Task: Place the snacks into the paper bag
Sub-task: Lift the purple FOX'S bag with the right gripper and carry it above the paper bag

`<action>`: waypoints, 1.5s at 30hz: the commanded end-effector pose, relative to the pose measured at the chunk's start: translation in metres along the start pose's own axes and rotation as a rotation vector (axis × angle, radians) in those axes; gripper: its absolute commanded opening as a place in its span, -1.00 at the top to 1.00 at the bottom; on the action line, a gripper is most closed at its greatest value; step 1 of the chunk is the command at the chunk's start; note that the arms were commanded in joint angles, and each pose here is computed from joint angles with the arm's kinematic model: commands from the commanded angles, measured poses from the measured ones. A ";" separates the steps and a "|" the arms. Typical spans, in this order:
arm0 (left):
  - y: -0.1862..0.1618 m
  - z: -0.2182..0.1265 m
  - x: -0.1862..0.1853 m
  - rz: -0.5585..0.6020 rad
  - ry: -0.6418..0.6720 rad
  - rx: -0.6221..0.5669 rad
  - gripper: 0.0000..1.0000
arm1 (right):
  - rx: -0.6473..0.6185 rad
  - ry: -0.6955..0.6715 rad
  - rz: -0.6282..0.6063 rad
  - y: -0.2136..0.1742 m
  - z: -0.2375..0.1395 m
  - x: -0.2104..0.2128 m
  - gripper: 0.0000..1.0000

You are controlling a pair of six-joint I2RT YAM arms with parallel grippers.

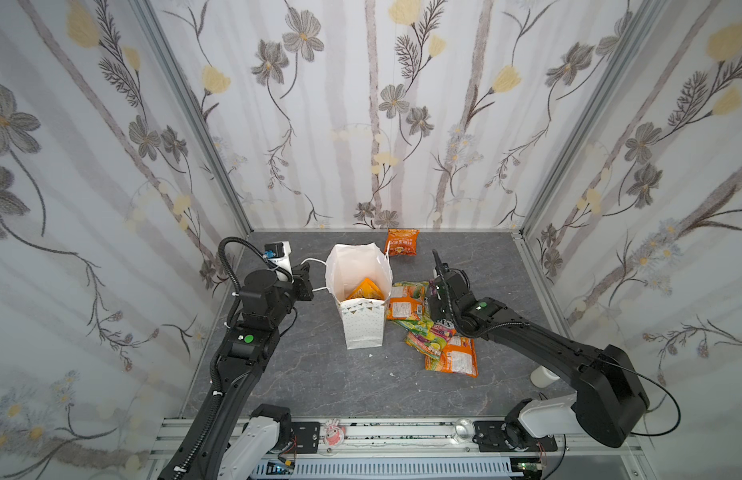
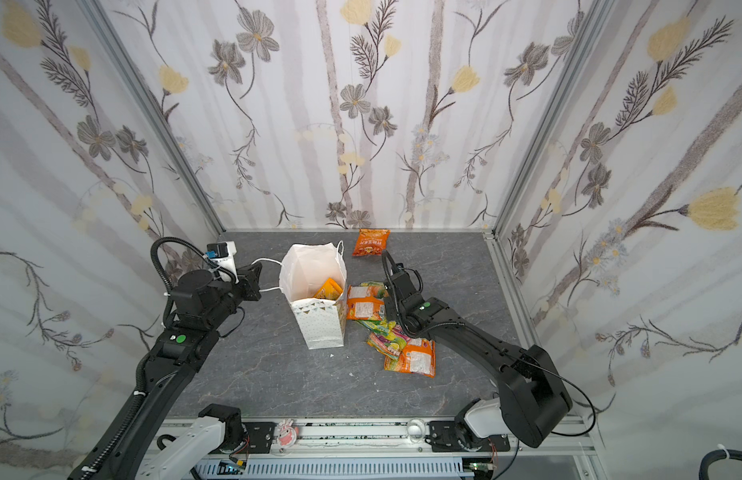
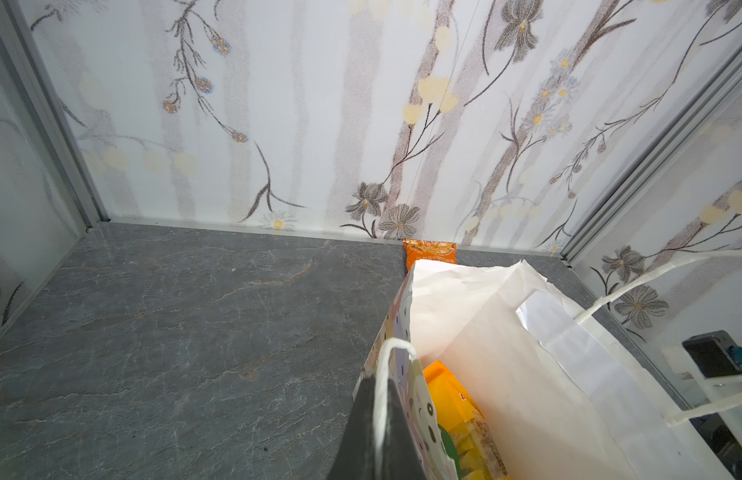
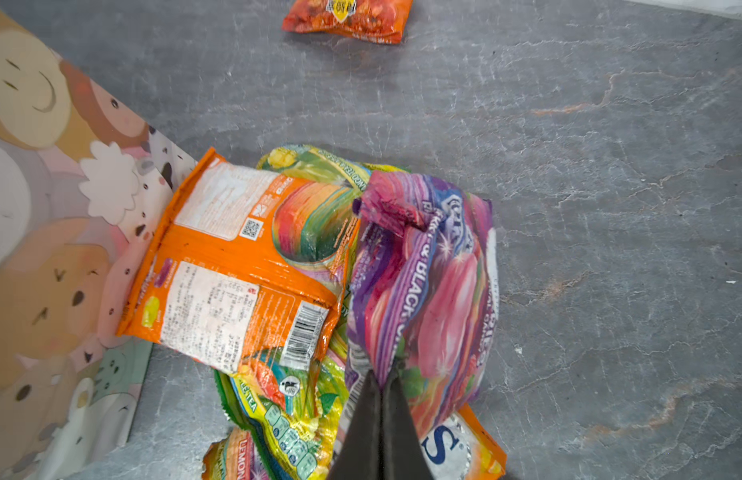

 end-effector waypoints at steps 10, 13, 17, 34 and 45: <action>0.007 -0.001 -0.002 0.005 -0.013 -0.044 1.00 | -0.180 0.157 0.070 0.044 -0.056 0.000 1.00; 0.007 -0.001 -0.001 0.002 -0.016 -0.044 1.00 | -0.223 0.195 0.082 0.054 -0.069 0.002 1.00; 0.007 -0.001 -0.002 0.003 -0.018 -0.044 1.00 | -0.269 0.220 0.078 0.070 -0.083 0.005 1.00; 0.005 0.001 -0.002 0.001 -0.025 -0.034 1.00 | -0.407 0.378 0.047 0.144 -0.150 0.028 1.00; 0.007 0.000 -0.002 0.005 -0.015 -0.037 1.00 | -0.551 0.707 0.103 0.184 -0.206 0.053 1.00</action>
Point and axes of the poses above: each gripper's point midway between its finger pads, its own z axis out along the fingers, its own x axis along the line the jaws close on, y = z × x, the point moved 8 cm from there along -z, back along the fingers, and after that the axes turned 6 degrees about z, right-handed, at the moved point
